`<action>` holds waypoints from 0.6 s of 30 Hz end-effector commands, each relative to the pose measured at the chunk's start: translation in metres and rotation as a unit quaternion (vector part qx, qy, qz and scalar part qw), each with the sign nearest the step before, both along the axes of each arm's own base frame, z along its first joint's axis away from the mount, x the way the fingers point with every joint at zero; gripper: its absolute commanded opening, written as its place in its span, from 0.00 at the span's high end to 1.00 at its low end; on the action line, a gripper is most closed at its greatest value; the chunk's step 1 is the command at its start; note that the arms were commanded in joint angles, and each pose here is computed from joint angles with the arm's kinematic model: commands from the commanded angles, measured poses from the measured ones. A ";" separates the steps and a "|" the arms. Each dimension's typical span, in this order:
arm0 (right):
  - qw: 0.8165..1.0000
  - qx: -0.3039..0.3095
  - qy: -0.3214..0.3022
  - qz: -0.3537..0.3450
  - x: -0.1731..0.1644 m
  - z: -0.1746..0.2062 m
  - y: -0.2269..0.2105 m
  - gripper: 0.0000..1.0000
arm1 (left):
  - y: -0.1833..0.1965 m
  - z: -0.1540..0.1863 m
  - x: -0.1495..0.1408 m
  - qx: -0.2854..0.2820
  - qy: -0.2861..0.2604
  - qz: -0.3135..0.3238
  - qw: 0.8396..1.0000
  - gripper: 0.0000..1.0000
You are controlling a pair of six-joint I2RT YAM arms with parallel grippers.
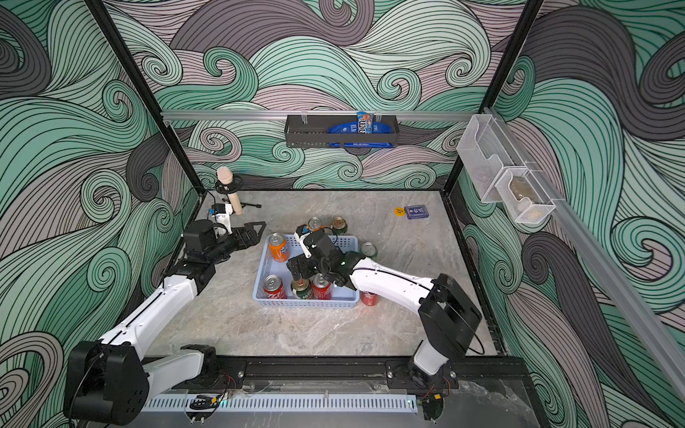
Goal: Take out the drinks from the basket
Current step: Pick up the drink from the basket.
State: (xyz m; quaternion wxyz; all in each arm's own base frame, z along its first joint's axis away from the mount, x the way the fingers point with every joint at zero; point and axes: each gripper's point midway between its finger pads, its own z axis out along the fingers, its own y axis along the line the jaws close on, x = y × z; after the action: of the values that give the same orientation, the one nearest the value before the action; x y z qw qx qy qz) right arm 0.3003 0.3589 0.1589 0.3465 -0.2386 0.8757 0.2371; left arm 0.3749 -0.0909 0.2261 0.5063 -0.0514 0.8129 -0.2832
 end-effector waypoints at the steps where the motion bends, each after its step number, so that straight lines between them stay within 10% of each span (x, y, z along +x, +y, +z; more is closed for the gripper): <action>1: 1.000 0.018 -0.009 0.004 0.005 0.012 0.016 0.07 | 0.005 0.014 0.000 0.009 -0.018 0.013 1.000 0.01; 18: 1.000 -0.011 0.014 0.001 0.021 -0.011 0.041 0.08 | 0.023 -0.002 -0.001 0.017 0.015 0.065 0.998 0.01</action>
State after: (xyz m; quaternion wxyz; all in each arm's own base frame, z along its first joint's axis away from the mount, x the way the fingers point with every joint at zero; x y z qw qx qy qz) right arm 0.3168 0.3914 0.1427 0.3270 -0.2448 0.8837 0.2286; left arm 0.3738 -0.0737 0.2195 0.5063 -0.0884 0.8225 -0.2437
